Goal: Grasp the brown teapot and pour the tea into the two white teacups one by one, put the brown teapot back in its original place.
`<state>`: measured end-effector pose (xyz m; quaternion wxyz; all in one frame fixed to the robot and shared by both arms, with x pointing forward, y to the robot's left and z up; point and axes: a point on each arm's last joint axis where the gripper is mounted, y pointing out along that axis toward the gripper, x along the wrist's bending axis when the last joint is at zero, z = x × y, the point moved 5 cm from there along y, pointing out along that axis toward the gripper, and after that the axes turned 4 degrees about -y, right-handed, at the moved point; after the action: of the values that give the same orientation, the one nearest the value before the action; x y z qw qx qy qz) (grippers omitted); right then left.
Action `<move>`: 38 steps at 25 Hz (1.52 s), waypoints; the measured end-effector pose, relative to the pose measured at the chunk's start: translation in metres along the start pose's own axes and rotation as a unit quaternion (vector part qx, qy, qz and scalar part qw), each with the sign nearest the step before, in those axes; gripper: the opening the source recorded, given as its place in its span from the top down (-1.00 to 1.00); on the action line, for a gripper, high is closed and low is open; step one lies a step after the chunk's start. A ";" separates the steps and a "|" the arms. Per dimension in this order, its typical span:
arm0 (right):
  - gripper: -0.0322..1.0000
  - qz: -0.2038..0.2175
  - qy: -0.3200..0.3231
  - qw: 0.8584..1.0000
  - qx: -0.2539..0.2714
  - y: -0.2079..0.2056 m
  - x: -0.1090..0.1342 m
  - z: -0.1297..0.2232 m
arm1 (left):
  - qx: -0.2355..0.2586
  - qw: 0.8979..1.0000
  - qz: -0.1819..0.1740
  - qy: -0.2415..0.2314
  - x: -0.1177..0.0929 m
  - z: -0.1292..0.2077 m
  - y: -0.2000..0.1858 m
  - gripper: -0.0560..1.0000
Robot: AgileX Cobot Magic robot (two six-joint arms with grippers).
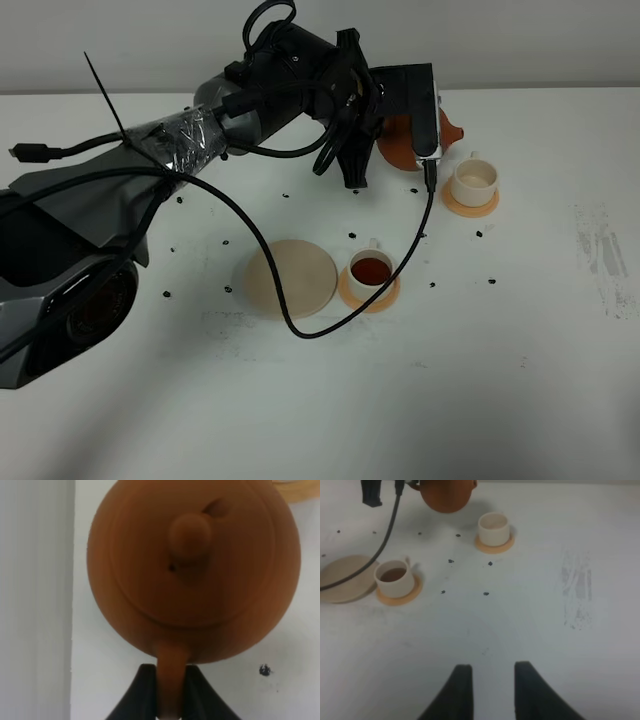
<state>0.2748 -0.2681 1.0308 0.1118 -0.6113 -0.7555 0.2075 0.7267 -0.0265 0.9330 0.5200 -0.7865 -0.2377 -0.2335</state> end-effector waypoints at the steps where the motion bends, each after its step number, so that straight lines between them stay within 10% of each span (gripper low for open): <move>1: 0.49 0.000 0.000 1.000 0.000 0.000 0.000 0.000 | 0.000 1.000 0.000 0.009 0.000 -0.001 0.000 0.65; 38: 0.49 0.000 0.000 1.000 0.000 0.000 0.000 0.000 | 0.020 0.978 -0.066 0.195 -0.012 -0.019 0.019 0.65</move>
<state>0.2748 -0.2681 1.0308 0.1118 -0.6113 -0.7555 0.2075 0.7268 -0.0524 0.9187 0.5554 -0.6979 -0.1882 -0.4112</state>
